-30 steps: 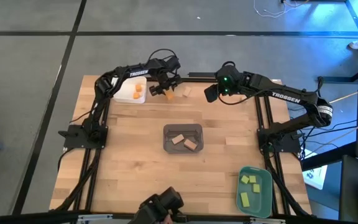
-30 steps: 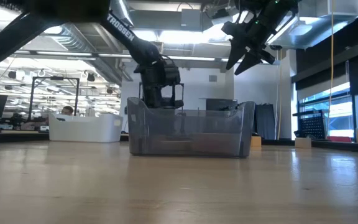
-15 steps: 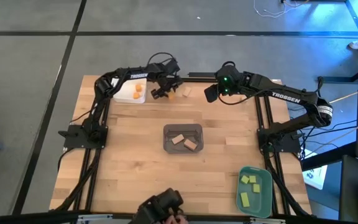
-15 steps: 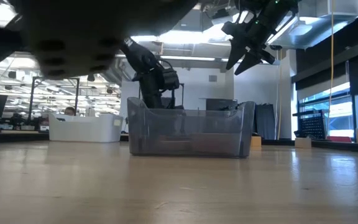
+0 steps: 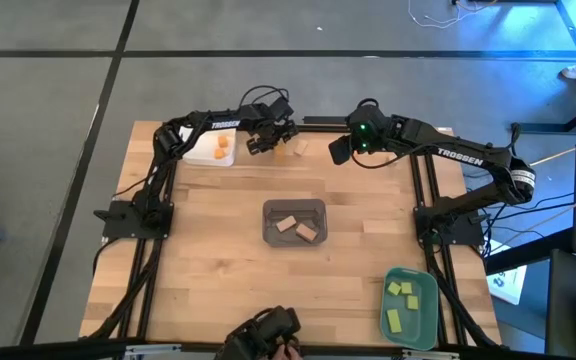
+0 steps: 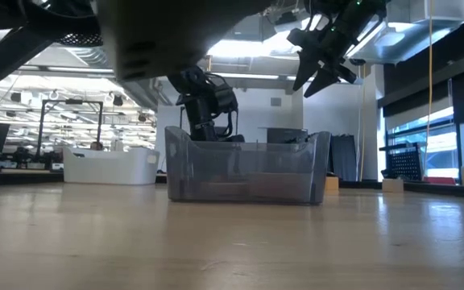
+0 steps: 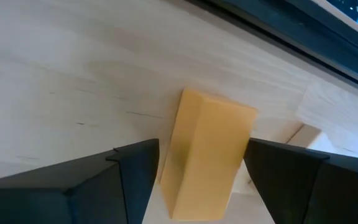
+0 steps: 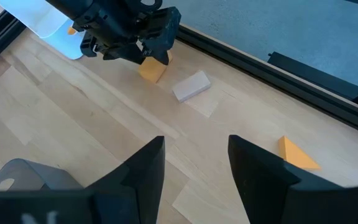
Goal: Sort & place blocks by color
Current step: Put the yellow block into the white bin
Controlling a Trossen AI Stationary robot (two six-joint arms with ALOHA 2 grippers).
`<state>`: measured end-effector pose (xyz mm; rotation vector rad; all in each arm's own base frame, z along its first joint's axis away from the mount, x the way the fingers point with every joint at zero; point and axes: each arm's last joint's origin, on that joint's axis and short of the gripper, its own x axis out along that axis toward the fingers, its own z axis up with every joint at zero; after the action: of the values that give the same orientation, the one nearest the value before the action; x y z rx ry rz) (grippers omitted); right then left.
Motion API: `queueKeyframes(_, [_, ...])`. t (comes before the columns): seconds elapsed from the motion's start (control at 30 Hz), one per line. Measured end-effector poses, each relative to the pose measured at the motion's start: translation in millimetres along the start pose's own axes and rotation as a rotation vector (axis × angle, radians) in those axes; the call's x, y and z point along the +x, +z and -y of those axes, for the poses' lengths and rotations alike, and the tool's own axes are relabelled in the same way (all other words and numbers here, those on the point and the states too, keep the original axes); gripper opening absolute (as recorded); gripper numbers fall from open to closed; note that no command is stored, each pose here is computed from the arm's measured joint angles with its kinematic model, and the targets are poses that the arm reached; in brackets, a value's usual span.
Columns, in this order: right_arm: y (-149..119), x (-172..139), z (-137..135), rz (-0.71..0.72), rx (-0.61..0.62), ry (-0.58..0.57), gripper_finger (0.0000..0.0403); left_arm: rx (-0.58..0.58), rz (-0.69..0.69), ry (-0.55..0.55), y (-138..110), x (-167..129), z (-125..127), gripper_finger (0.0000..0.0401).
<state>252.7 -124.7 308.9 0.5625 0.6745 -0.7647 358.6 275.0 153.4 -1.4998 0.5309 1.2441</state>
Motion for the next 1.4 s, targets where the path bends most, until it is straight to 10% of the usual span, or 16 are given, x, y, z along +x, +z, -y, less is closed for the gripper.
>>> queueKeyframes(0.53, [0.0,0.0,0.0,0.0,0.0,0.0,0.0176,0.037,-0.094,-0.019,3.6,-0.9,-1.0,0.011])
queueKeyframes(1.4, [0.1,-0.1,0.0,0.001,0.0,0.0,0.0176,0.52,-0.146,0.087,4.9,-2.9,-15.3,0.0122])
